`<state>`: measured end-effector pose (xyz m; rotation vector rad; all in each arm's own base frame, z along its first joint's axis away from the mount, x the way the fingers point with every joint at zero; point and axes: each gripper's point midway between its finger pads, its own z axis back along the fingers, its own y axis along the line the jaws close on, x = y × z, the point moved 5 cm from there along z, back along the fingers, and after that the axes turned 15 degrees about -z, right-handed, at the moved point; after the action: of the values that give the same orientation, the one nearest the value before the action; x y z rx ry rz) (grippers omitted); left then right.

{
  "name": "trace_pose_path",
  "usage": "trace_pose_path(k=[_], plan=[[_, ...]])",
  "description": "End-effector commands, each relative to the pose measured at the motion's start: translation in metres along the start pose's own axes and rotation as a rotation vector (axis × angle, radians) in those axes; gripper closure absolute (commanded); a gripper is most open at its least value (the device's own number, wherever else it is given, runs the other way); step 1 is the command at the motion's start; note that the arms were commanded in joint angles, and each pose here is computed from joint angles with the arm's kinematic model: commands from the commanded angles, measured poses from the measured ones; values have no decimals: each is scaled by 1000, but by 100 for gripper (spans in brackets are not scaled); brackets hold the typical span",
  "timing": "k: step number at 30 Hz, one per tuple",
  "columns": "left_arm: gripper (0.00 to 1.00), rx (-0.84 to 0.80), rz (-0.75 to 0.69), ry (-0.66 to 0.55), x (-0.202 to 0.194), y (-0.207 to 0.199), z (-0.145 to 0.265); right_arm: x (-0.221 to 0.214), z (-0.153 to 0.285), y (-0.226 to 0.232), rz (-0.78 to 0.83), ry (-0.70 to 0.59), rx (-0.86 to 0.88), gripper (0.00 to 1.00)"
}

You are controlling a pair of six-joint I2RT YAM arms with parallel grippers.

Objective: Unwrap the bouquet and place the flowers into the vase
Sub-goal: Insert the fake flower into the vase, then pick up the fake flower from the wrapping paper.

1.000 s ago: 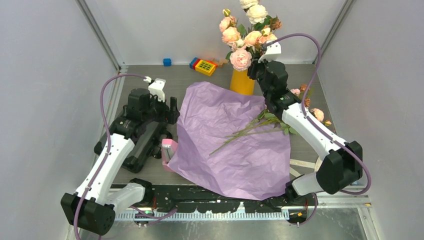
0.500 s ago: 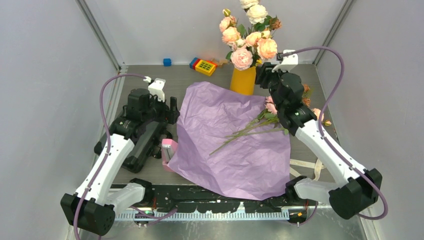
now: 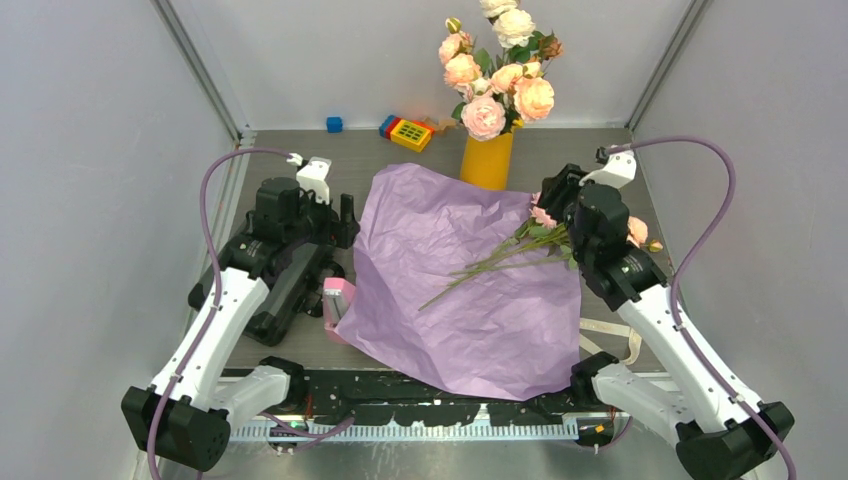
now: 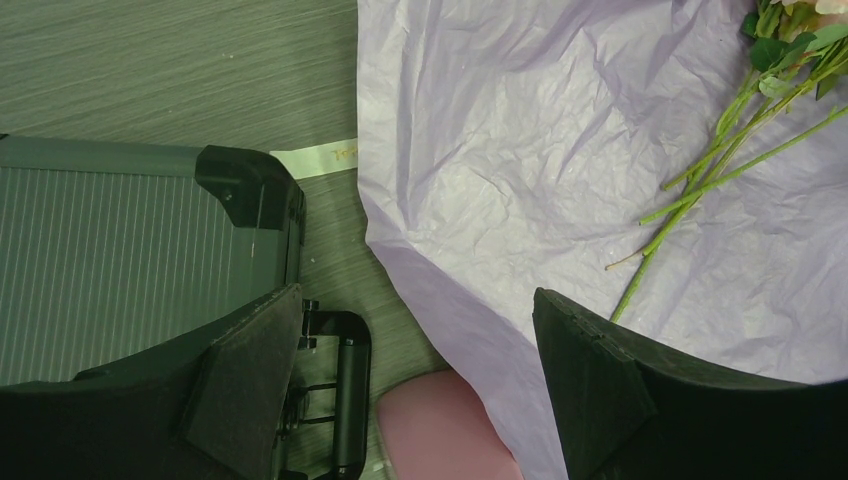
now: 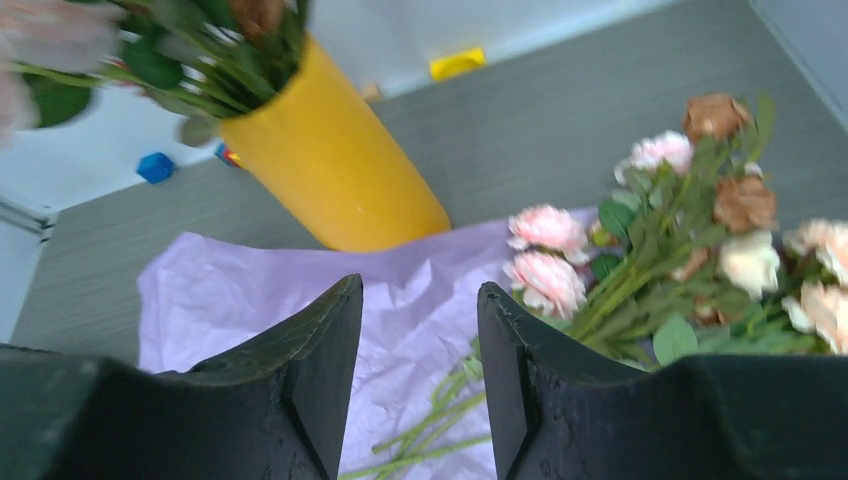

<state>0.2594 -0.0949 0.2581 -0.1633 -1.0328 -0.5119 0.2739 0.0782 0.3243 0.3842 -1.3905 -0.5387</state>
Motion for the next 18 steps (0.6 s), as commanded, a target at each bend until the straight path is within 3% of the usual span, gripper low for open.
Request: trace_pose_path(k=[1,12,18], plan=[[13,3,0,-48,9,0,1,-30,-7,-33,-119,76,-147,50],[13,9,-1,-59,10,0,5,-77,-13,-120,-540,73,-426,53],[13,7,0,-58,10,0,4,-104,-17,-162,-663,68,-537,53]])
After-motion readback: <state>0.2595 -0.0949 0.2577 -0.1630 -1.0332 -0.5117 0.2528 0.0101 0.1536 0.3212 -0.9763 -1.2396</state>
